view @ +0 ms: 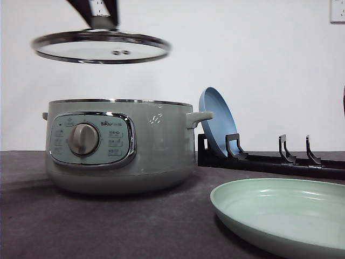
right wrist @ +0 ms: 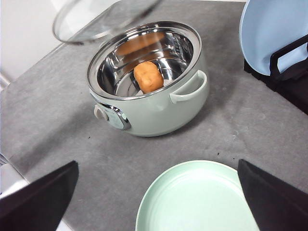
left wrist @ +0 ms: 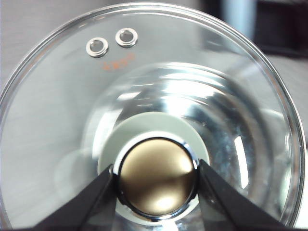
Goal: Transfer potato from steamer to green plate
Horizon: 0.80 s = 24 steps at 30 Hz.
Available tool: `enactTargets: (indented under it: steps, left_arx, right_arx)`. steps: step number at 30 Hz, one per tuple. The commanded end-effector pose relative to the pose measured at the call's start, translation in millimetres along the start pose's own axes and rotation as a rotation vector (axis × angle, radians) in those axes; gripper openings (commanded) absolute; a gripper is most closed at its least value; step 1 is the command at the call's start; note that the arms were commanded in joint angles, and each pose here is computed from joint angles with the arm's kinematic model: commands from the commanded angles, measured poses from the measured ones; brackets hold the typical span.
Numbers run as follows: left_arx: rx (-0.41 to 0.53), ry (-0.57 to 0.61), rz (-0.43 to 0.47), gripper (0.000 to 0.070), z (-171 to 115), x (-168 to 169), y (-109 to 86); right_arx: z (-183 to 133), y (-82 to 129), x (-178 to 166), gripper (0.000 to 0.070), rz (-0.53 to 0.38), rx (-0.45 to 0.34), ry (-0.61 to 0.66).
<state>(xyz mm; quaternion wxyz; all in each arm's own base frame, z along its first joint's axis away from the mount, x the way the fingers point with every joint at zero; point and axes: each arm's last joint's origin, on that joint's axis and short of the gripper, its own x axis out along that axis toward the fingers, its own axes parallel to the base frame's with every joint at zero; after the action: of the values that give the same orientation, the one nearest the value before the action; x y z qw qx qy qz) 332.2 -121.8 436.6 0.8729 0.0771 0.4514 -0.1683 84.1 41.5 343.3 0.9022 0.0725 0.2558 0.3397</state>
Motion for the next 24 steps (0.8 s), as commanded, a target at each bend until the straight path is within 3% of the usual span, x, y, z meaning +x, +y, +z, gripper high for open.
enactTargets:
  steps: [1, 14, 20, 24]
  left_arx:
    - [-0.017, -0.077, 0.029, 0.0000, 3, -18, 12.3]
    - [-0.280, -0.059, 0.226, 0.0000, -18, -35, 121.6]
    - [-0.349, -0.052, 0.276, 0.0000, -29, -42, 148.1]
    - [-0.376, -0.052, 0.296, 0.0000, -33, -46, 158.2]
  right_arx:
    - [2, 1, -1, 0.0672, 0.004, 0.002, -0.007]
    - [2, 0, 1, 0.0670, 0.013, 0.035, 0.015]
    - [18, -3, 21, 0.0670, 0.077, 0.074, 0.109]
    - [43, -3, 46, 0.0670, 0.109, 0.054, 0.177]
